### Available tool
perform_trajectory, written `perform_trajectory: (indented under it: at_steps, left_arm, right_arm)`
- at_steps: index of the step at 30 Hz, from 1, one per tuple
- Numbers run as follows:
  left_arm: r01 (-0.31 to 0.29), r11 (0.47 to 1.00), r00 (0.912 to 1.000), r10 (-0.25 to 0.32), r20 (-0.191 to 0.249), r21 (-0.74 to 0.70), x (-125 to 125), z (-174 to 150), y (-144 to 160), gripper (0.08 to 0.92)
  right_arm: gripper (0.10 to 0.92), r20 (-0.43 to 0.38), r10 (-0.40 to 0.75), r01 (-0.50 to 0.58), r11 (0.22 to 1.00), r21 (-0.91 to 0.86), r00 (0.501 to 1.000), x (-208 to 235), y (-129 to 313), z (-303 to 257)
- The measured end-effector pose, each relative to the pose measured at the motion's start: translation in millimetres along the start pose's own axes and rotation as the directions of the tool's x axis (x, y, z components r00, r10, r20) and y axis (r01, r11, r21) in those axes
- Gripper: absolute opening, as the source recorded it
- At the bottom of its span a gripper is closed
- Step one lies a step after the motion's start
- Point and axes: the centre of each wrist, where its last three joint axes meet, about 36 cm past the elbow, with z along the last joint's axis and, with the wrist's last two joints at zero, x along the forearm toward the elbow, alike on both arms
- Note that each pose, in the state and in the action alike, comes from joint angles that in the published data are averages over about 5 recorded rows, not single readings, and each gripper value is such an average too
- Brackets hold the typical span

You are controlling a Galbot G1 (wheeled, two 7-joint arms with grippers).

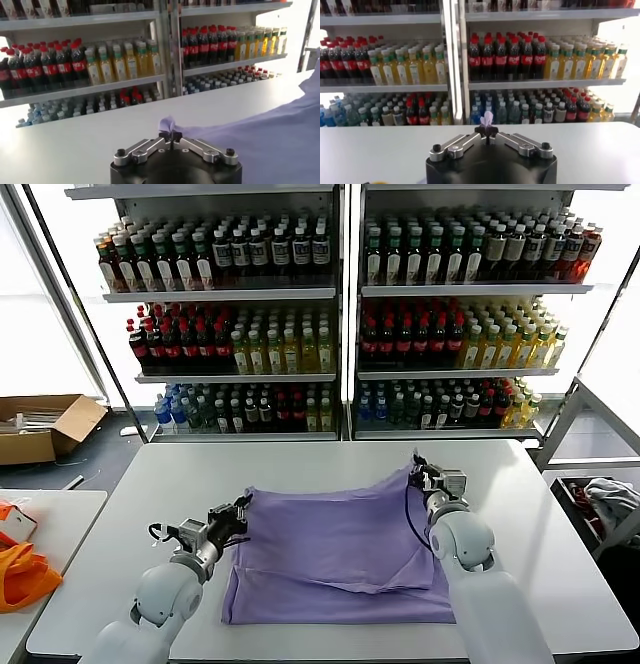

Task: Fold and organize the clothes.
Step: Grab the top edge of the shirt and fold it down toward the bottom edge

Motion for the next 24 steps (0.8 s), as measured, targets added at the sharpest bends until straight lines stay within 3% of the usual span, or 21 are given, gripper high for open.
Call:
perform_trajectory:
  at_steps: [10, 24]
  left_arm:
    - [-0.002, 1.000, 0.9995, 0.002, 0.032, -0.017, 35, 7, -8, 0.085]
    - [-0.021, 0.999, 0.9996, 0.021, 0.017, -0.025, 74, 34, -33, 0.085]
  right_arm:
    - [0.110, 0.003, 0.040, -0.040, 0.999, -0.009, 0.999, 62, -6, 11]
    - [0.110, -0.079, 0.082, -0.082, 0.997, -0.001, 0.994, 117, -13, 49]
